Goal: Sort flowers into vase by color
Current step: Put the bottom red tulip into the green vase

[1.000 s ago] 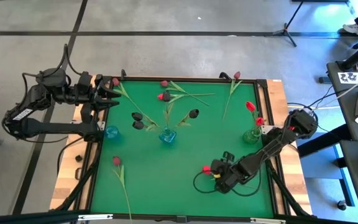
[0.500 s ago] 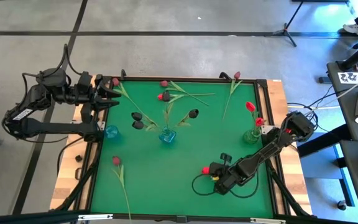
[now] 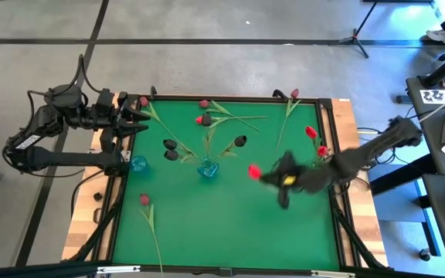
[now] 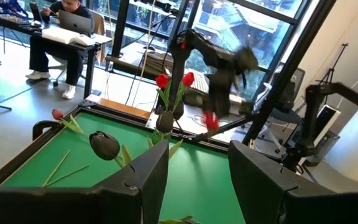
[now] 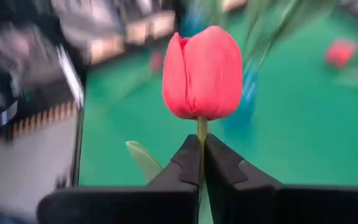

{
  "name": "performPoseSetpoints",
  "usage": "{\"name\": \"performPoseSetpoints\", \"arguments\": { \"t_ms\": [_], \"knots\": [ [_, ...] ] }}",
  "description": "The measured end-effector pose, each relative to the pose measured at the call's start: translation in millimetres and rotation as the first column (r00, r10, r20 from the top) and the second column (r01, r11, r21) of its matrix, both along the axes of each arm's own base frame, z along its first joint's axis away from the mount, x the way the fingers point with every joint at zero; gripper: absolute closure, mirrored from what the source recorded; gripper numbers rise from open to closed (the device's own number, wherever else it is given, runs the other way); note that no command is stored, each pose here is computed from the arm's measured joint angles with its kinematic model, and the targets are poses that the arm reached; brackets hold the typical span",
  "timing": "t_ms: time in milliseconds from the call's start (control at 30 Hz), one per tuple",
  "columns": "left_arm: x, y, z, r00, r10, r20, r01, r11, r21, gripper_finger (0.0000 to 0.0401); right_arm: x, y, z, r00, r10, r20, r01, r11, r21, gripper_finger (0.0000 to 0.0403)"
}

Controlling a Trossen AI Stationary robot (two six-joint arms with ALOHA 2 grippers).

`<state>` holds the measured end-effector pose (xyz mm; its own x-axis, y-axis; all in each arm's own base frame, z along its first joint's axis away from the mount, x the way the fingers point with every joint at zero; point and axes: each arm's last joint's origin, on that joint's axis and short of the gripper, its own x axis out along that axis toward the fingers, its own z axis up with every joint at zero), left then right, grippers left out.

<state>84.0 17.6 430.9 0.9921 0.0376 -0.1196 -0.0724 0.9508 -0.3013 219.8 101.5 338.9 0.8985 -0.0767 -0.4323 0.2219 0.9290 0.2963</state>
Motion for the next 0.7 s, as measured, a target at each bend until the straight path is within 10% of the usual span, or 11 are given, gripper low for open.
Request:
{"name": "performPoseSetpoints", "arguments": {
  "t_ms": [400,700],
  "knots": [
    [0,0,0,1.000,0.003,0.000,-0.003,1.000,0.000,0.0238,-66,-75,106,0.757,-0.054,0.651,0.175,0.977,-0.123,0.0397],
    [0,2,0,0.996,0.084,-0.003,-0.084,0.996,0.010,0.0238,-116,-102,122,0.672,-0.091,0.735,0.353,0.912,-0.210,0.0399]
  ]
}}
